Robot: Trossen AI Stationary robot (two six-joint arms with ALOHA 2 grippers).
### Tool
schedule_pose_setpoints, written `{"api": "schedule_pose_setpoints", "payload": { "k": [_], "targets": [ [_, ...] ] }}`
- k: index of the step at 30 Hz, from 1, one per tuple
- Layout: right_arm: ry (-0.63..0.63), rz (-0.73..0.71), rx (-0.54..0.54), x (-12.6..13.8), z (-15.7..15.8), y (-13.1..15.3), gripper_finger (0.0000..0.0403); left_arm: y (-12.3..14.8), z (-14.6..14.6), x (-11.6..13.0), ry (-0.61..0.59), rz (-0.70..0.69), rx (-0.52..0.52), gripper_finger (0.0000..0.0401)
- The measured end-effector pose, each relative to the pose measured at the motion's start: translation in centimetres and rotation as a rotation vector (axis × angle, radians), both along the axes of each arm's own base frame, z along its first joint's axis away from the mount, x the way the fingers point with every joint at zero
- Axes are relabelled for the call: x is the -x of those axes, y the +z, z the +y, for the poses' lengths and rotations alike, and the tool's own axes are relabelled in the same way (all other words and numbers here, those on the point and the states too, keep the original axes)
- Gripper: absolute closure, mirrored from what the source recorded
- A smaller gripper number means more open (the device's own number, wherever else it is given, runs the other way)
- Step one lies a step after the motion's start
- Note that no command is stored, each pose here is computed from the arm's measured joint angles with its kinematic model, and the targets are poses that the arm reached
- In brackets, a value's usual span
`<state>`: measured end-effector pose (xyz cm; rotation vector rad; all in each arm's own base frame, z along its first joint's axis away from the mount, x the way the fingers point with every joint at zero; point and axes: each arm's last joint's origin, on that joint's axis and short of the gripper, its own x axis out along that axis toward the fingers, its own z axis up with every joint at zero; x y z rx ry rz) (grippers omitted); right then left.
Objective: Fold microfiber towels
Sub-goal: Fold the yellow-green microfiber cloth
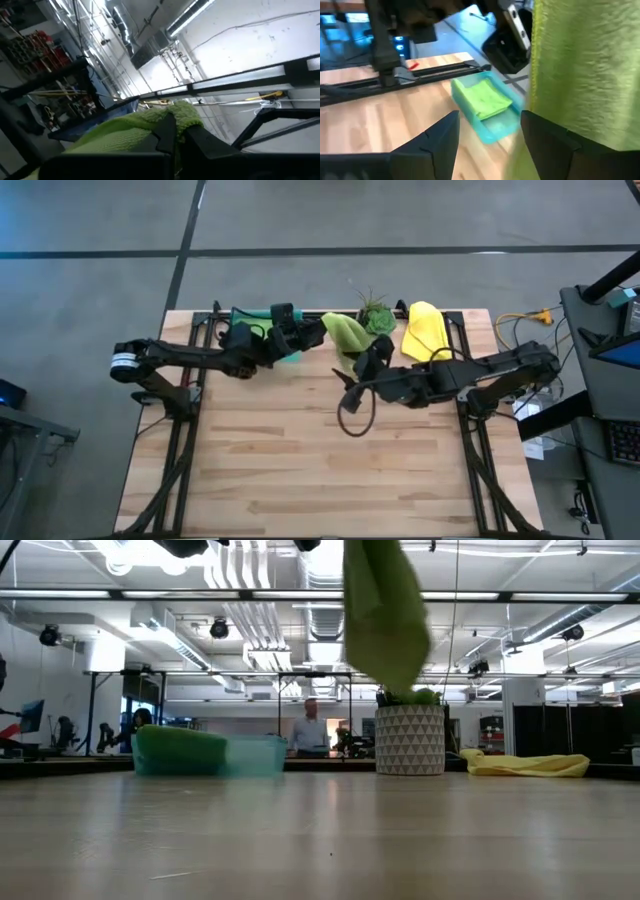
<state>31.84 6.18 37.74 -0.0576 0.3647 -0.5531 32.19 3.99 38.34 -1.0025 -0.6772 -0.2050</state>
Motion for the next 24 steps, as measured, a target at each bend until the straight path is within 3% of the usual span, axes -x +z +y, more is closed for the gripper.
{"api": "schedule_pose_setpoints", "payload": {
  "k": [10,14,24],
  "targets": [
    [-0.091,-0.005,0.017,-0.4,-0.1,-0.5,0.0212,0.3,0.2,0.2,-0.101,-0.022,-0.026,0.0401],
    [-0.013,-0.046,-0.05,-0.8,0.1,-0.3,0.0214,0.6,0.2,0.4,-0.119,-0.037,-0.046,0.0401],
    [0.031,-0.08,-0.078,-0.3,2.2,-0.1,0.0216,0.7,0.7,0.4,-0.111,-0.031,-0.057,0.0401]
  ]
}}
